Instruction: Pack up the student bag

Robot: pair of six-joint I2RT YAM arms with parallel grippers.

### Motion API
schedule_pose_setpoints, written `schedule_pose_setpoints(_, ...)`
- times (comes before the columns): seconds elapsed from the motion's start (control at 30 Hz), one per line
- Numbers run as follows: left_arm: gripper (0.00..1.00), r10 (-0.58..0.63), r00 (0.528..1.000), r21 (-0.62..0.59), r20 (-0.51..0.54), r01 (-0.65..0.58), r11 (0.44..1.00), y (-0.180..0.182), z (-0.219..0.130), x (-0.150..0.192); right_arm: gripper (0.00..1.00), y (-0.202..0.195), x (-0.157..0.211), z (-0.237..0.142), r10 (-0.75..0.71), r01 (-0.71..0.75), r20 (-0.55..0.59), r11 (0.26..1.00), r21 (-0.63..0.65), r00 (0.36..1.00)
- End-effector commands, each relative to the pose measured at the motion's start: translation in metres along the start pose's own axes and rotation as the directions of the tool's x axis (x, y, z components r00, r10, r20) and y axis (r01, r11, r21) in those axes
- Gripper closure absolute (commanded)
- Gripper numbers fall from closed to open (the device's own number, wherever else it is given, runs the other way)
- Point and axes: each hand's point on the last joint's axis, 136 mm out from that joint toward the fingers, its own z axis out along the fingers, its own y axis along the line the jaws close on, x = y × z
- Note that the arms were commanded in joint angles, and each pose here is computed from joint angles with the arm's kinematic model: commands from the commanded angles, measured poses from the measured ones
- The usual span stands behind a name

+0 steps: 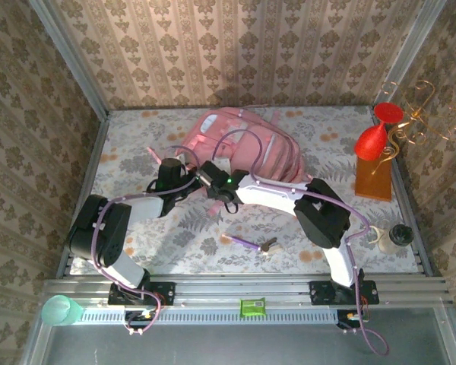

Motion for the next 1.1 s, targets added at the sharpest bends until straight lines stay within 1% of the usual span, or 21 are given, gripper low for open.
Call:
schedule_pose_setpoints(0.0,1.00,0.048,0.999,0.025,0.024,-0.049,0.999,-0.008,-0.007,-0.006,0.53,-0.021,0.011,0.005,-0.048,0.048,-0.004,0.992,0.113,0.999)
schedule_pose_setpoints(0.23,1.00,0.046,0.999,0.022,0.020,-0.047,0.999,-0.007,-0.006,-0.006,0.63,-0.021,-0.006,-0.006,-0.111,0.105,0.035,0.985,0.137,0.993)
schedule_pose_setpoints(0.3,1.00,0.047,0.999,0.024,0.021,-0.048,0.999,-0.007,-0.006,-0.006,0.66,-0.025,-0.004,-0.008,-0.134,0.130,0.016,0.980,0.150,0.991)
schedule_pose_setpoints(0.4,1.00,0.048,0.999,0.022,0.020,-0.048,0.999,-0.007,-0.006,-0.006,0.70,-0.022,-0.002,-0.008,-0.143,0.142,0.000,0.981,0.134,0.990)
schedule_pose_setpoints(0.77,1.00,0.047,0.999,0.022,0.019,-0.048,0.999,-0.006,-0.007,-0.006,0.83,-0.023,0.002,-0.007,-0.150,0.153,-0.034,0.983,0.099,0.988)
schedule_pose_setpoints(0.87,1.00,0.046,0.999,0.021,0.018,-0.047,0.999,-0.006,-0.006,-0.006,0.85,-0.024,0.000,-0.006,-0.141,0.144,-0.038,0.986,0.087,0.989)
schedule_pose_setpoints(0.97,1.00,0.051,0.998,0.023,0.021,-0.051,0.998,-0.006,-0.006,-0.006,0.93,-0.022,-0.001,-0.003,-0.125,0.127,-0.047,0.990,0.056,0.991)
schedule_pose_setpoints(1.0,1.00,0.055,0.998,0.017,0.024,-0.055,0.998,-0.005,-0.006,-0.006,1.00,-0.023,0.000,-0.004,-0.121,0.123,-0.051,0.991,0.052,0.991)
schedule_pose_setpoints(1.07,1.00,0.075,0.997,-0.010,0.033,-0.075,0.997,0.001,-0.007,-0.007,1.00,-0.030,0.000,-0.010,-0.110,0.112,-0.049,0.992,0.055,0.993)
